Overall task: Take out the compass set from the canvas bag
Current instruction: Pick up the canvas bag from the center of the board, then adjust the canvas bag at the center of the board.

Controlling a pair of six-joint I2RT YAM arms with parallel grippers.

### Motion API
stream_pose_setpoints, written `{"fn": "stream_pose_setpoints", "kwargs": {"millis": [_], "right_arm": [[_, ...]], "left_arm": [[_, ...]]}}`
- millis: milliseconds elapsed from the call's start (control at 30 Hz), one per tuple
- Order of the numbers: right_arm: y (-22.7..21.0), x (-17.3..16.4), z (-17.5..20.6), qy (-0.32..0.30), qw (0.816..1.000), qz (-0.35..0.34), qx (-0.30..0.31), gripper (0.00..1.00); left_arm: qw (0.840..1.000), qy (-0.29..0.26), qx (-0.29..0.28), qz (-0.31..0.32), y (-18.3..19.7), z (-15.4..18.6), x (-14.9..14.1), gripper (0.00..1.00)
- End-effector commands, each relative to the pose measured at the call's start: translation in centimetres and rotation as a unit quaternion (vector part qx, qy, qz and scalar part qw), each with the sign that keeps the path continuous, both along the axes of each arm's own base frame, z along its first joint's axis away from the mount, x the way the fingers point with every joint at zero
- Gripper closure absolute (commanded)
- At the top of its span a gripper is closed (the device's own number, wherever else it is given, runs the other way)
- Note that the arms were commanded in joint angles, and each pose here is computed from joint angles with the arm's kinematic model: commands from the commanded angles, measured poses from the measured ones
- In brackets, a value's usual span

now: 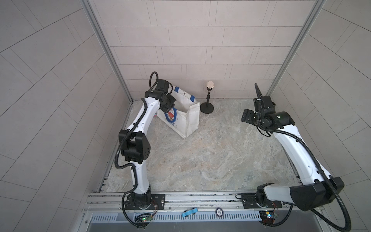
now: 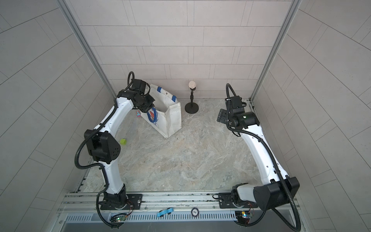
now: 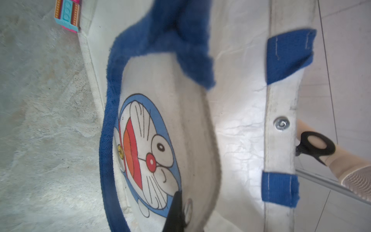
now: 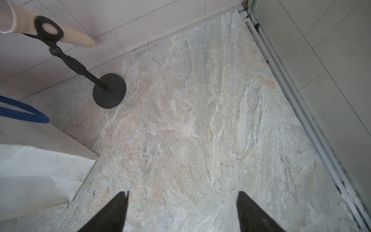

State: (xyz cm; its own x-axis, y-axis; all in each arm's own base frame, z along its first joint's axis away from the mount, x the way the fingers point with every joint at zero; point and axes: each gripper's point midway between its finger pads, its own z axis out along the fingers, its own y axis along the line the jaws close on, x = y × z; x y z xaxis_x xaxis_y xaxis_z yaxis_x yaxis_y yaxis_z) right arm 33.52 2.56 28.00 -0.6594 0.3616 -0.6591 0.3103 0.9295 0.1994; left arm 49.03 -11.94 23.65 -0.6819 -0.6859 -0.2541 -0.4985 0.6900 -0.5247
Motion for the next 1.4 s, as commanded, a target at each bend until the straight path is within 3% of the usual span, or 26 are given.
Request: {"fn": "stream_pose_setpoints", "kwargs": {"millis": [0,100,300,400,533,700,867,1100,1267,1367], "right_arm": [[1.9,-0.8,2.6,-0.056,0.996,0.057,0.038,0.01],[3.0,-0.8,2.8,-0.044,0.994,0.089,0.052,0.16],[6.5,0.2,4.5,-0.066,0.979,0.153,0.119,0.24],[8.6,0.4,5.9,-0.079,0.969,0.187,0.14,0.27],[11.1,0.1,6.8,-0.085,0.961,0.209,0.157,0.31],[13.8,-0.6,3.1,-0.022,0.964,0.182,0.193,0.37],[16.9,-1.7,-2.2,0.042,0.955,0.163,0.242,0.35],[18.2,-3.9,-9.4,0.109,0.955,0.131,0.243,0.28],[18.1,-4.5,-13.3,0.126,0.952,0.116,0.253,0.17],[19.5,-3.3,-13.1,0.106,0.946,0.135,0.275,0.14]], "left_arm": [[0.996,-0.044,0.031,-0.073,0.0,5.8,-1.8,1.0],[0.989,-0.082,0.047,-0.112,-0.3,9.3,-2.4,1.0],[0.97,-0.121,0.005,-0.213,-3.5,13.0,-4.9,1.0],[0.952,-0.116,0.0,-0.284,-6.5,12.9,-7.4,1.0],[0.924,-0.087,0.038,-0.371,-10.3,11.0,-11.5,1.0],[0.898,-0.053,0.06,-0.432,-14.1,7.0,-15.4,1.0],[0.906,-0.056,0.078,-0.413,-14.5,5.2,-16.9,1.0],[0.907,-0.137,0.111,-0.382,-16.6,6.7,-19.6,1.0],[0.903,-0.233,0.171,-0.319,-13.9,12.0,-17.7,1.0],[0.888,-0.277,0.2,-0.308,-13.5,16.2,-16.2,1.0]]}}
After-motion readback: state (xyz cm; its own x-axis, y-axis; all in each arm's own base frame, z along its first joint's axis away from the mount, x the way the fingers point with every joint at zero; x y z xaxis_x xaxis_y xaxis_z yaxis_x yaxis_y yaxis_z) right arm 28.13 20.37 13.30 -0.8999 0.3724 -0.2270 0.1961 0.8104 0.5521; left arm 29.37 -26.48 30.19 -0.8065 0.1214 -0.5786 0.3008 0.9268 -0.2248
